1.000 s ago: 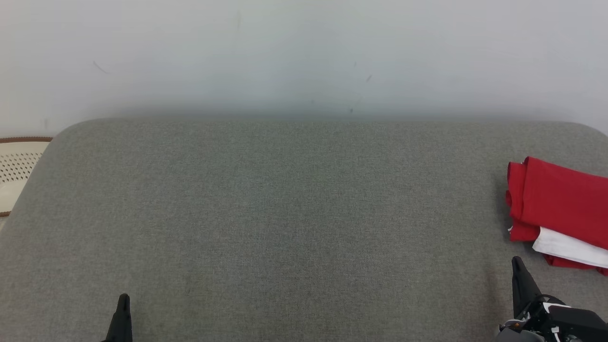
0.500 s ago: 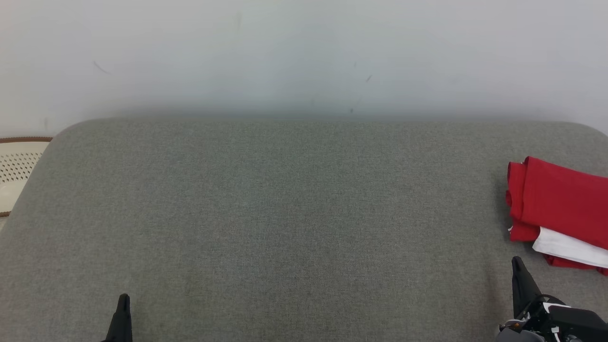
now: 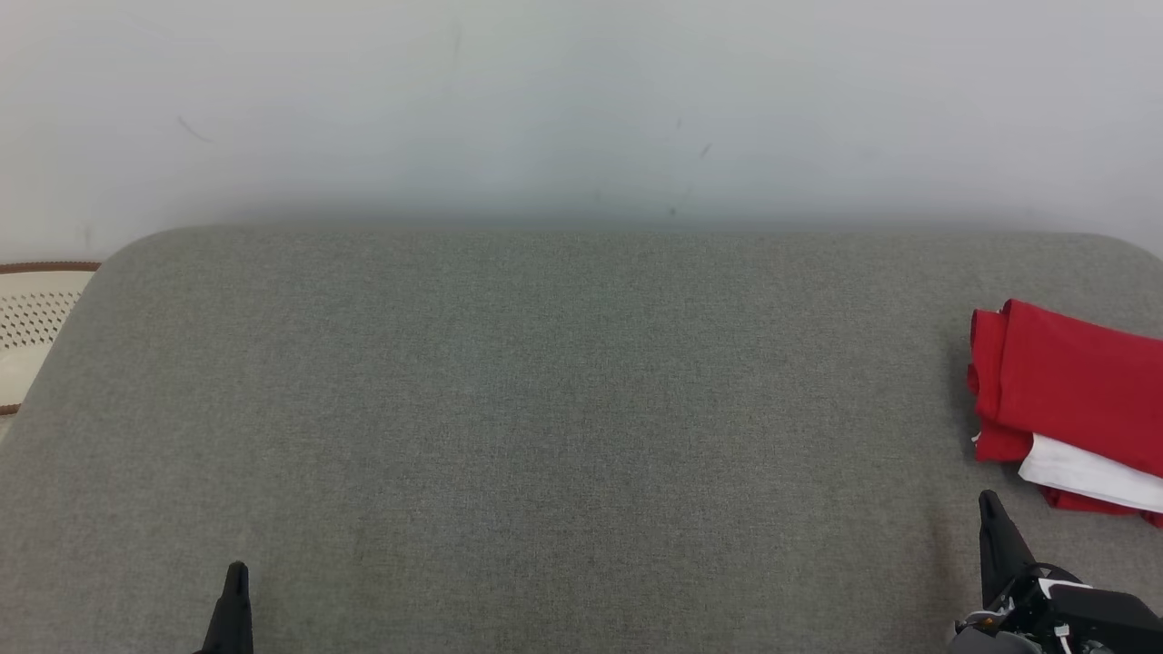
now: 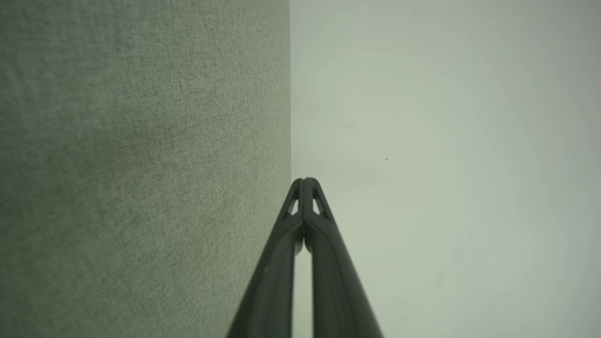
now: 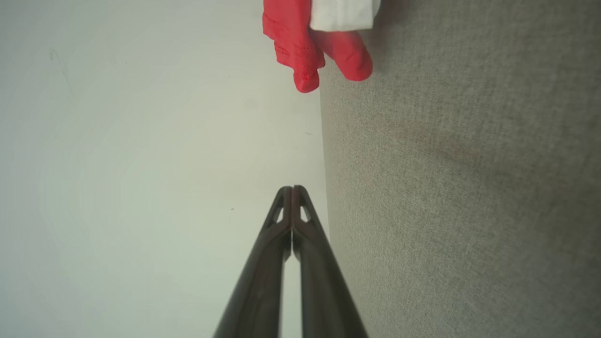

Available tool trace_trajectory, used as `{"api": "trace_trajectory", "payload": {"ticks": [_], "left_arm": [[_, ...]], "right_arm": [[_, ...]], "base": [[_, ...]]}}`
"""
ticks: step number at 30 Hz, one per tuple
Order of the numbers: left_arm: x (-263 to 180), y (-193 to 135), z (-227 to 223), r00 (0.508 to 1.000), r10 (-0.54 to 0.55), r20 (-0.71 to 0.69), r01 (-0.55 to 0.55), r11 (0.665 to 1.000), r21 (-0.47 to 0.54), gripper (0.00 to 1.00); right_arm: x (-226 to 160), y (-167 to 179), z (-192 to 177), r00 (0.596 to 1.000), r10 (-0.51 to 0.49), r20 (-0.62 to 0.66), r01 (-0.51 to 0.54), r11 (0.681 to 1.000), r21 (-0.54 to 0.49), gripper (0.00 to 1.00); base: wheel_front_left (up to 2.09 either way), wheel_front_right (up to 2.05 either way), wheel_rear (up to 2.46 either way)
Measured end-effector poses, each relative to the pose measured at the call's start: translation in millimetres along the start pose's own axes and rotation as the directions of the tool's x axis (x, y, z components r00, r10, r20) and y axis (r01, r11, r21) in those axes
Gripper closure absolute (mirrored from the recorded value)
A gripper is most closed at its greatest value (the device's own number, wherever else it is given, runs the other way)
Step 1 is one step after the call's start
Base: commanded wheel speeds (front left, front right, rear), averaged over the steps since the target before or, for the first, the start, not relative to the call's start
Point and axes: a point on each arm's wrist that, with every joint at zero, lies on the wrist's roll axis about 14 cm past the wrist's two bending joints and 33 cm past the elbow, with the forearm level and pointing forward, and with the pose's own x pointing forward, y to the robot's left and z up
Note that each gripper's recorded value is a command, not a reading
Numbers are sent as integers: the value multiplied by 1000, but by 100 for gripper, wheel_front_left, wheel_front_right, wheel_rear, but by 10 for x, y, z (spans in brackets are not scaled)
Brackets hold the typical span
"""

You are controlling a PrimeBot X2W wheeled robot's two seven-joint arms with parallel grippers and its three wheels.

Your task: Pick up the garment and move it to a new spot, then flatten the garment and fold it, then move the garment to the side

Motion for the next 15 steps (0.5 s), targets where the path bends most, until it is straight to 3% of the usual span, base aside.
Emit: {"api": "trace_trajectory", "payload": {"ticks": [15], "left_arm": [[0,0,0,1000,0,0,0,1000,0,100]], "right_arm": [[0,0,0,1000,0,0,0,1000,0,100]], "base": [[0,0,0]]}}
